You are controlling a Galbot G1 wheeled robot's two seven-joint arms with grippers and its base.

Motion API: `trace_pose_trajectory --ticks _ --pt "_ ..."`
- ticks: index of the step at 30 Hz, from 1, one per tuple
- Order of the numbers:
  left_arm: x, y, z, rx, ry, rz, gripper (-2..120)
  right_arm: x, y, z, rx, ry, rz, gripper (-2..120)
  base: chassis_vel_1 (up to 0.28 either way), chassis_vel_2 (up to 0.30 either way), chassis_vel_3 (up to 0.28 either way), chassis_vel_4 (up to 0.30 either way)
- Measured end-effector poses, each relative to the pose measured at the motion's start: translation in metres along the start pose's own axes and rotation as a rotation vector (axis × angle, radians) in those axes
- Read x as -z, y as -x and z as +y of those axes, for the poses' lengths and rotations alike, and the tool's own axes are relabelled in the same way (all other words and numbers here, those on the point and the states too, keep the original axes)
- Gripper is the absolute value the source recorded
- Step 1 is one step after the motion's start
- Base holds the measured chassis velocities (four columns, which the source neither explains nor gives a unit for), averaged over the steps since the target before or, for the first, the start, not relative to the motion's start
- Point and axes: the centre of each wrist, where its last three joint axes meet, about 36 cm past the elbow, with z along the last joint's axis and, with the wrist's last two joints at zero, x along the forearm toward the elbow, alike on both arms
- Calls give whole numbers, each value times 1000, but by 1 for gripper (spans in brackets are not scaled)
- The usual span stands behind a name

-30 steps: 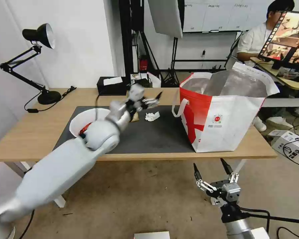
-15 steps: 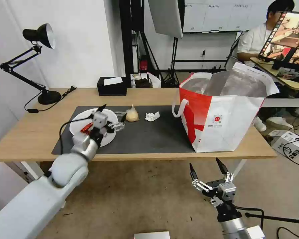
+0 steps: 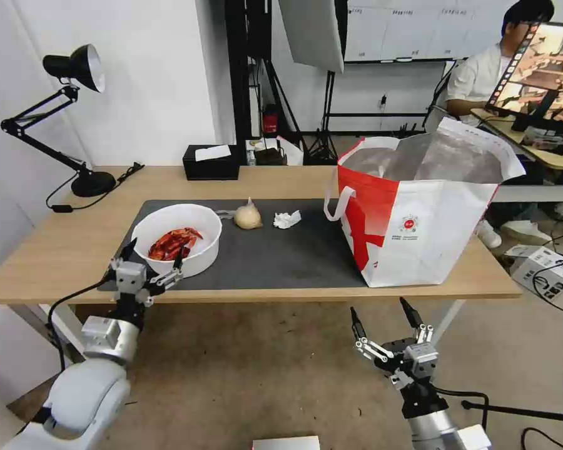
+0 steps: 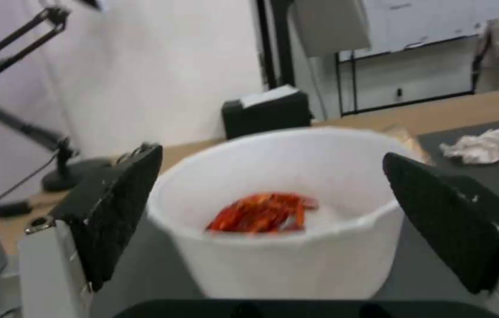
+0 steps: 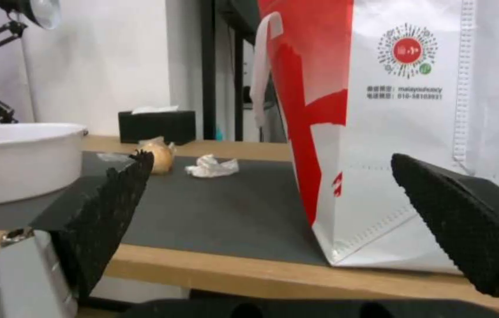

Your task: Pick up the trash from the table and place it into the takeout bag.

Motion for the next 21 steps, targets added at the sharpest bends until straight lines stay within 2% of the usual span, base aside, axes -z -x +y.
trace_pose_trajectory --ticks 2,5,9,16,21 --pt "-8 -14 -2 53 -17 34 100 1 3 -1 -3 -4 -2 100 0 0 0 0" --pt "-17 -29 -5 92 -37 65 100 -1 4 -4 -5 -8 1 100 0 0 0 0" --pt "-23 -44 -11 111 -37 89 100 -7 4 -6 -6 -6 14 100 0 0 0 0" --pt "-37 -62 -16 112 -47 141 100 -28 0 -10 -19 15 75 100 0 0 0 0" --pt "-39 -71 -20 100 -60 161 100 -27 0 -14 -15 14 87 100 0 0 0 0"
